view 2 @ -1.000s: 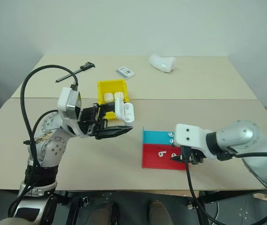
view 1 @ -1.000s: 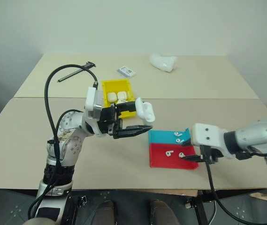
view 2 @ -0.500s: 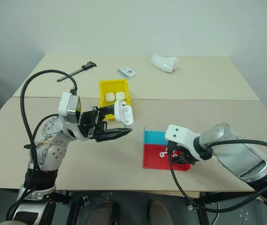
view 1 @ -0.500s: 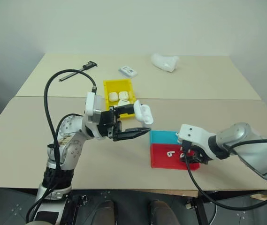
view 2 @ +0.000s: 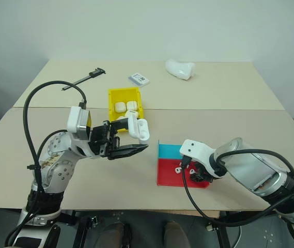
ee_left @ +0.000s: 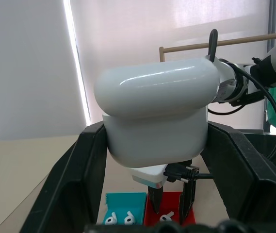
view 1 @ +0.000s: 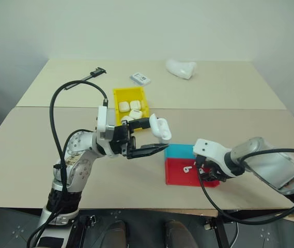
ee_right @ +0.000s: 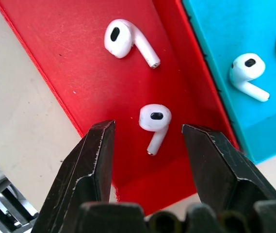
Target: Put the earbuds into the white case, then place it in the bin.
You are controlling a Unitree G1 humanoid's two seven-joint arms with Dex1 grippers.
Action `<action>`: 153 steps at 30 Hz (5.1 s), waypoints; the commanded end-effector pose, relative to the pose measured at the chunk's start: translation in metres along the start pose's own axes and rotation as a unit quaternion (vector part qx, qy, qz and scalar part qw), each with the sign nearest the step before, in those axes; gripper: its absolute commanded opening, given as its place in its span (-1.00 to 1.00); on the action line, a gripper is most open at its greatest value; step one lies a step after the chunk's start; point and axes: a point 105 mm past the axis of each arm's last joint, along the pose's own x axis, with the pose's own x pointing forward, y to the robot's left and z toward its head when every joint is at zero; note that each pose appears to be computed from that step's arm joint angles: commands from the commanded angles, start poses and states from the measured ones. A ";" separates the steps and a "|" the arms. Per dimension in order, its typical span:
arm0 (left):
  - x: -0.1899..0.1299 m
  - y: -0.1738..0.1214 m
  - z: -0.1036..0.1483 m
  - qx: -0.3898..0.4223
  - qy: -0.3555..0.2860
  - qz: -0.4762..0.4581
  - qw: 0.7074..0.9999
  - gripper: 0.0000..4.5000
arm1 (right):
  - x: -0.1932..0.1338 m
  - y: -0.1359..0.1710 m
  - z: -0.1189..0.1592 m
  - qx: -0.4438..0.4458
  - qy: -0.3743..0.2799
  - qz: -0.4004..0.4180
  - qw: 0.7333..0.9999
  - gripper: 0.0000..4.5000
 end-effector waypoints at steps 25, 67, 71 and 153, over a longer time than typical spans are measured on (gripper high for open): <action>0.003 -0.003 0.015 0.027 -0.003 -0.009 1.000 0.26 | 0.003 0.003 0.006 -0.004 -0.004 -0.001 1.000 -0.73; 0.029 0.004 0.027 -0.007 -0.057 -0.097 0.994 0.26 | -0.160 0.036 0.121 -0.033 -0.679 0.033 0.732 -0.73; 0.029 0.004 0.027 -0.004 -0.055 -0.094 0.994 0.26 | -0.155 0.031 0.121 -0.036 -0.668 0.011 0.743 -0.73; 0.019 0.001 0.029 0.037 -0.039 -0.023 0.998 0.26 | 0.025 -0.096 0.044 -0.418 -0.021 0.081 0.904 -0.14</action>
